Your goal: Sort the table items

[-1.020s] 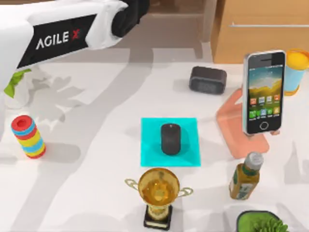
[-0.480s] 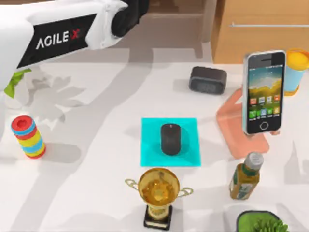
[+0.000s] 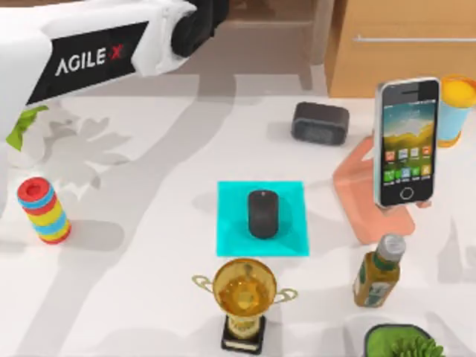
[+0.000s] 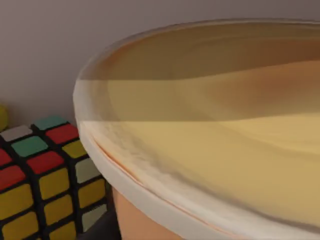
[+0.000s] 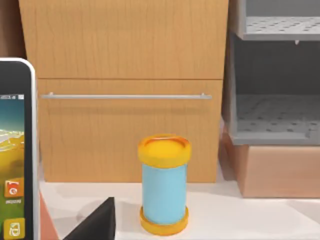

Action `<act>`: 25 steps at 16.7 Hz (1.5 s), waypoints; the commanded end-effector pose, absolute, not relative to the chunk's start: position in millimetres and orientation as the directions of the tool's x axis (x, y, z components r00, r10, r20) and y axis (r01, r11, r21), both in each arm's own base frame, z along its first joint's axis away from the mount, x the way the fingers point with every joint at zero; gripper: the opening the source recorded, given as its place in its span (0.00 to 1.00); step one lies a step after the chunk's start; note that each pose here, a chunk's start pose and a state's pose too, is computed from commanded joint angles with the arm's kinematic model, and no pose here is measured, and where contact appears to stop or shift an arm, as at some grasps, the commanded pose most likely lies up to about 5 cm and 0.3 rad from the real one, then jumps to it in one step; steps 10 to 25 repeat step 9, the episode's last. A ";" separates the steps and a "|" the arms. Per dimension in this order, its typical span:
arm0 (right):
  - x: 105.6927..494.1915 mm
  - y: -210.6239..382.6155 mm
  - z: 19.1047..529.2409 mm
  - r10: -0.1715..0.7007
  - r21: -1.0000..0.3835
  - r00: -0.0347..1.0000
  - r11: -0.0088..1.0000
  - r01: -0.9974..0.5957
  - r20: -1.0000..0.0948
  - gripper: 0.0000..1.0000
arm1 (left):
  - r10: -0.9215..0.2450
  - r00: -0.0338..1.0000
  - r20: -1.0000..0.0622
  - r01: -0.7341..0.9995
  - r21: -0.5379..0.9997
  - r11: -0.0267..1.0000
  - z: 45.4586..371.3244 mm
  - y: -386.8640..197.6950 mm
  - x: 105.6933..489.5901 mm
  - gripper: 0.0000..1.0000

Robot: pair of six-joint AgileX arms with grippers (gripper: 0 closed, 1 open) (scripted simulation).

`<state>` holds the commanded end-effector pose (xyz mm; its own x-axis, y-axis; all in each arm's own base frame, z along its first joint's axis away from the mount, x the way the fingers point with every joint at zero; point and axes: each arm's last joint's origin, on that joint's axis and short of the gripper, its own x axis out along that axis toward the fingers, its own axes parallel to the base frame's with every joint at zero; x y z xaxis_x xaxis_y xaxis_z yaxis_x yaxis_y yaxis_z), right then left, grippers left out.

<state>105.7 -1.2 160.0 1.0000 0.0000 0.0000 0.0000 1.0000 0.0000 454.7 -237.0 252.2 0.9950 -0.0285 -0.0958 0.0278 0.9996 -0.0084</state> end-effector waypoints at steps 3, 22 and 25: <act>105.7 -1.2 160.0 0.000 0.000 1.000 1.000 0.000 0.000 1.00 | -0.028 0.995 -0.096 0.028 -0.008 1.000 252.2 -237.0 454.7 0.98; 105.7 -1.2 160.0 0.000 0.000 1.000 1.000 0.000 0.000 1.00 | -0.028 0.995 -0.096 0.028 -0.008 1.000 252.2 -237.0 454.7 1.00; 105.7 -1.2 160.0 0.000 0.000 1.000 1.000 0.000 0.000 1.00 | -0.028 0.995 -0.096 0.028 -0.008 1.000 252.2 -237.0 454.7 1.00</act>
